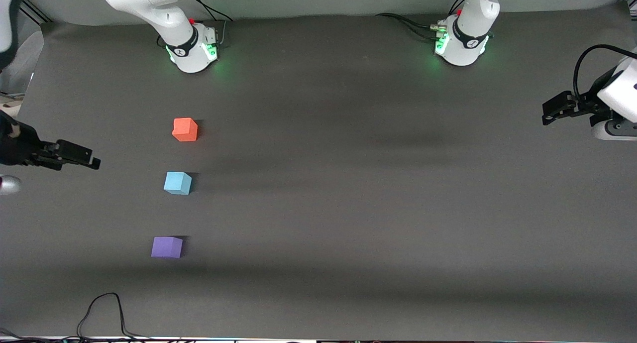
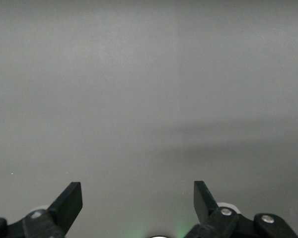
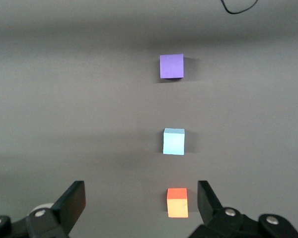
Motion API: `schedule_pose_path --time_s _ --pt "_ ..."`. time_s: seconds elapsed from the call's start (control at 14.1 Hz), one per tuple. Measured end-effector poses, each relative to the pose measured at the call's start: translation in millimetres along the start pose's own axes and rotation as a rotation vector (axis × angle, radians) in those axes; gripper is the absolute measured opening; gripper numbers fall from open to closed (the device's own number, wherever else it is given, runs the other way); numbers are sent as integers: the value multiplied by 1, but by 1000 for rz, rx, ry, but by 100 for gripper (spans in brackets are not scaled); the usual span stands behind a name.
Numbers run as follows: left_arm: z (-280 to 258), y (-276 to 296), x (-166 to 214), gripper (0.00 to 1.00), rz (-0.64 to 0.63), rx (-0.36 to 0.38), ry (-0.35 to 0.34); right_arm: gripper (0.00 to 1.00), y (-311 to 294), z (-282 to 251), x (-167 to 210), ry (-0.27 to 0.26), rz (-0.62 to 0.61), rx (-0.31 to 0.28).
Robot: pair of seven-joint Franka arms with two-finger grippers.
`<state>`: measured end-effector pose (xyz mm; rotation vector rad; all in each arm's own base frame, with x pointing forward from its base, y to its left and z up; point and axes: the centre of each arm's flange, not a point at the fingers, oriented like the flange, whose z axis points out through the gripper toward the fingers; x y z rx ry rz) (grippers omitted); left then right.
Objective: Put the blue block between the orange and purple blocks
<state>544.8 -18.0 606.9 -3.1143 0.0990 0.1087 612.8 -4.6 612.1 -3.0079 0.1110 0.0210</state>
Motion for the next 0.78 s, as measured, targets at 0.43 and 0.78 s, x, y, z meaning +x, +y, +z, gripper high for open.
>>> schedule_pose_path --time_s 0.43,0.78 --pt "0 0 -1 100 1 0 -5 100 42 -19 -79 53 30 -19" --pt "0 0 -1 100 3 0 -5 100 18 -14 -88 51 -26 -81"
